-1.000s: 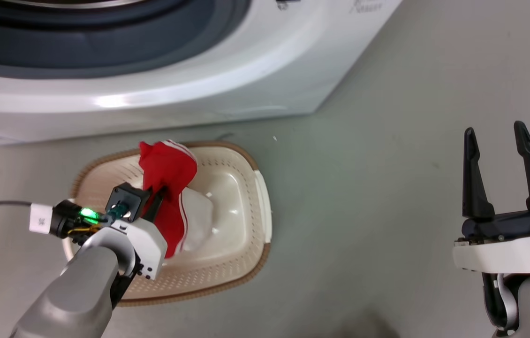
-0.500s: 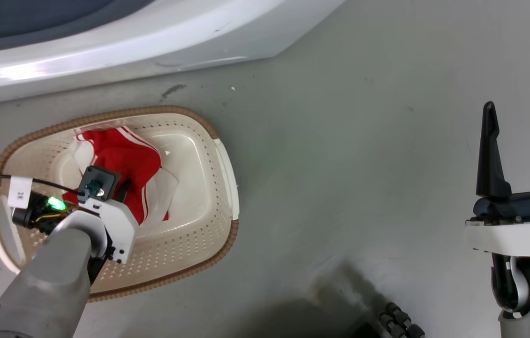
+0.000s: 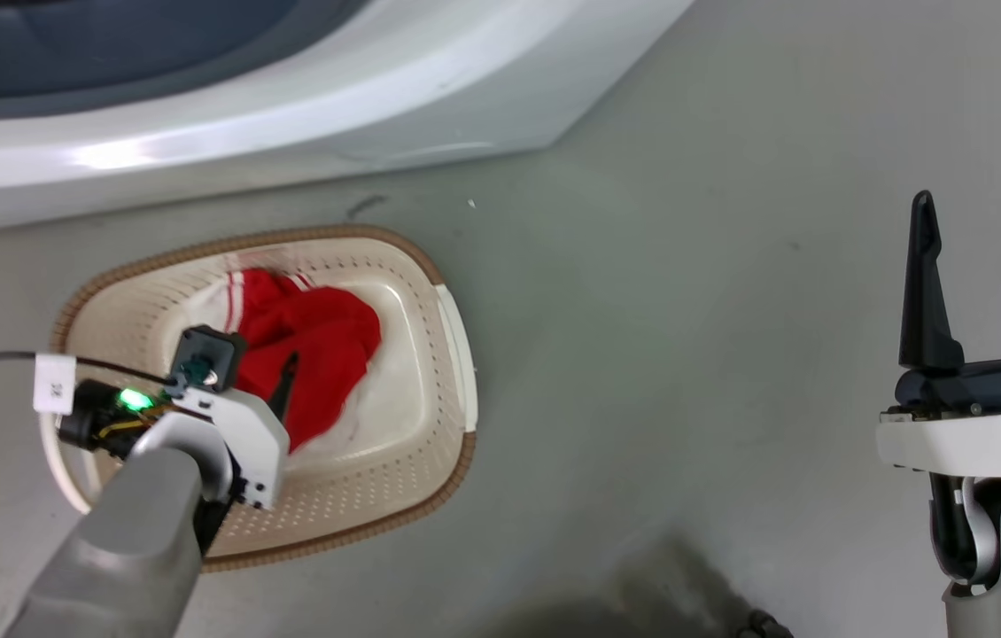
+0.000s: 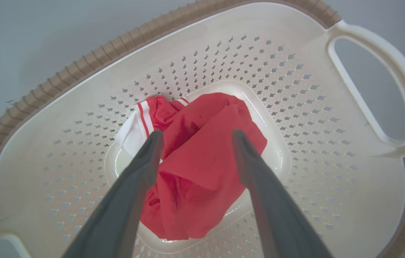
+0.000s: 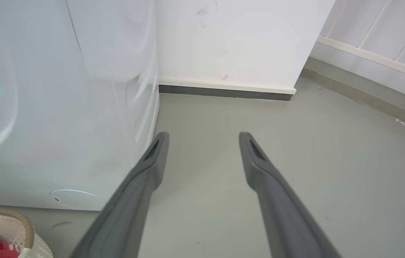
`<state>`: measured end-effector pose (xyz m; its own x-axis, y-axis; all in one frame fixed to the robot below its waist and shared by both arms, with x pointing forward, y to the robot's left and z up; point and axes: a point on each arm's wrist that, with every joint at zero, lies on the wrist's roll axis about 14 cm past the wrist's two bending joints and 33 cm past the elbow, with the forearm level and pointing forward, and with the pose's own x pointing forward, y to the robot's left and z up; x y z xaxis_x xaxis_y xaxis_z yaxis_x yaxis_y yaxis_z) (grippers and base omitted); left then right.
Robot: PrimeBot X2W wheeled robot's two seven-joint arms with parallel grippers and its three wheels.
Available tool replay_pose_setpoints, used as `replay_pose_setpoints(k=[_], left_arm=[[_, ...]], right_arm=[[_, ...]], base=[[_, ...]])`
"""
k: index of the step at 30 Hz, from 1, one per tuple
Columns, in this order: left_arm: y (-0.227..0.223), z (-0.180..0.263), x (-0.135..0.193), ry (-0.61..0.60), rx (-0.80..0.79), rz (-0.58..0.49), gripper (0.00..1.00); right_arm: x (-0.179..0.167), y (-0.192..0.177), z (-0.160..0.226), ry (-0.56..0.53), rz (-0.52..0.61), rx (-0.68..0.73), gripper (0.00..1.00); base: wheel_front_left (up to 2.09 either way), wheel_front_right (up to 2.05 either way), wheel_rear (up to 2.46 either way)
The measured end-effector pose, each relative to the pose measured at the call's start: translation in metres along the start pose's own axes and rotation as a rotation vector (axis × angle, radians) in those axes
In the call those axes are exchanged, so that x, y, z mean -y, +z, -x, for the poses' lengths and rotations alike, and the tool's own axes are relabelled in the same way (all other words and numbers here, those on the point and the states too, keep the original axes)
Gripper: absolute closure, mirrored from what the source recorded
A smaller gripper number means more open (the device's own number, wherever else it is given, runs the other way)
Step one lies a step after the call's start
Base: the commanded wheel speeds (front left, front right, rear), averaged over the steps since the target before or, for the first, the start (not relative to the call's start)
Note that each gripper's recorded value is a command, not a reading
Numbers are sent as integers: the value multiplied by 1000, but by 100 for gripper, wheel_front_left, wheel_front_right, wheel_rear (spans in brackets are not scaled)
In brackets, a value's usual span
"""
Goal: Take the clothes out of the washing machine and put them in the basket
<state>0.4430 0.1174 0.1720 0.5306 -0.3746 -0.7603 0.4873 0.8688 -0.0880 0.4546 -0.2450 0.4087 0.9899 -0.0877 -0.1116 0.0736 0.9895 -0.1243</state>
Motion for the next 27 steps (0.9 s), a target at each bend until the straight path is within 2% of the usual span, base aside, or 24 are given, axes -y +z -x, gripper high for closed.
replay_pose_setpoints(k=[11, 27], left_arm=[[60, 72, -2, 105, 253, 90, 0], [125, 202, -3, 279, 650, 94, 0]], right_arm=[[-12, 46, 16, 41, 23, 100, 0], [-27, 92, 60, 90, -10, 203, 0]], base=[[0, 0, 0], [0, 0, 0]])
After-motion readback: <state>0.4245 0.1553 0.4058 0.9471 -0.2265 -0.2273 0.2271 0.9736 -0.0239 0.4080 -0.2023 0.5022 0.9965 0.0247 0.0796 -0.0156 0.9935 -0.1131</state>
